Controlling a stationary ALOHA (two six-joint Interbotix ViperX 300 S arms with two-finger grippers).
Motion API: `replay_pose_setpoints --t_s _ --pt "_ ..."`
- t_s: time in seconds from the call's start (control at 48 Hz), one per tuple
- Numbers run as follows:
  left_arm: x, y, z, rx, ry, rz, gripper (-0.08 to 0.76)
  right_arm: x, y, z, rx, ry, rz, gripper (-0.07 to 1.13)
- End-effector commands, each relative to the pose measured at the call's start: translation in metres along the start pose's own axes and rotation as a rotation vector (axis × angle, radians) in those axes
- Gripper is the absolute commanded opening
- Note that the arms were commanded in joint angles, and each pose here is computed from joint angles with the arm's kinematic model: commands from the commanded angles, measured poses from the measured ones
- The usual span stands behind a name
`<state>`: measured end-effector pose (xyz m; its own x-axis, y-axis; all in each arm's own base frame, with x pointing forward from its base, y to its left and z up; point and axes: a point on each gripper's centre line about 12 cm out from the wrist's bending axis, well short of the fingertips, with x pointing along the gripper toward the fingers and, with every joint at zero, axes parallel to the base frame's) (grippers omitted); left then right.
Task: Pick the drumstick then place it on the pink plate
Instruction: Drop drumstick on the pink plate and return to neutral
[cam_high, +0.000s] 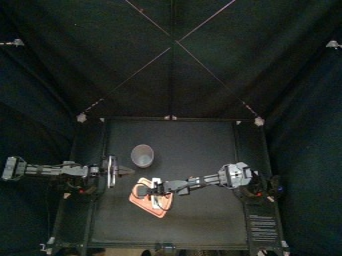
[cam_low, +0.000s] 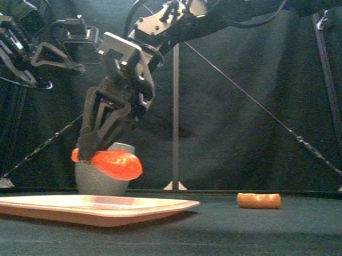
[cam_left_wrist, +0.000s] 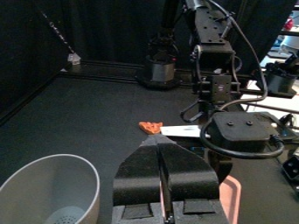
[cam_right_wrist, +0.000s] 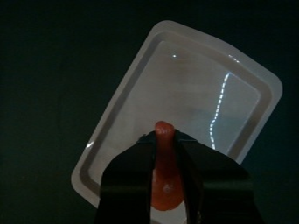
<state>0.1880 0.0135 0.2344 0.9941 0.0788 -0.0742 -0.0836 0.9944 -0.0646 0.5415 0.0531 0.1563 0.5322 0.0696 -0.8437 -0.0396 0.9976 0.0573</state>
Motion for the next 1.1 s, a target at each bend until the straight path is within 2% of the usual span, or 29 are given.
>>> replay_pose_setpoints --t_s 0.021,0.125,0.208,0.479,0.646,1.104 --pt "0.001 0.000 0.004 -0.002 -0.009 0.002 -0.015 -0.022 0.000 0.019 -0.004 -0.068 -0.002 0.60" --pt "0.001 0.000 0.003 -0.003 -0.008 0.002 -0.015 -0.023 0.002 0.018 -0.010 -0.066 -0.004 0.74" --pt "0.001 0.000 0.003 -0.003 -0.008 0.002 -0.015 -0.023 0.003 0.018 -0.005 -0.067 0.002 0.79" --pt "0.001 0.000 0.003 -0.003 -0.008 0.002 -0.015 -0.037 0.006 0.019 -0.006 -0.098 0.008 0.79" --pt "0.001 0.000 0.003 -0.003 -0.006 0.002 -0.015 -0.059 0.005 0.017 0.015 -0.233 0.011 0.79" --pt "0.000 0.001 -0.001 -0.003 0.003 0.004 -0.015 -0.117 -0.015 -0.059 0.052 -0.610 0.021 0.79"
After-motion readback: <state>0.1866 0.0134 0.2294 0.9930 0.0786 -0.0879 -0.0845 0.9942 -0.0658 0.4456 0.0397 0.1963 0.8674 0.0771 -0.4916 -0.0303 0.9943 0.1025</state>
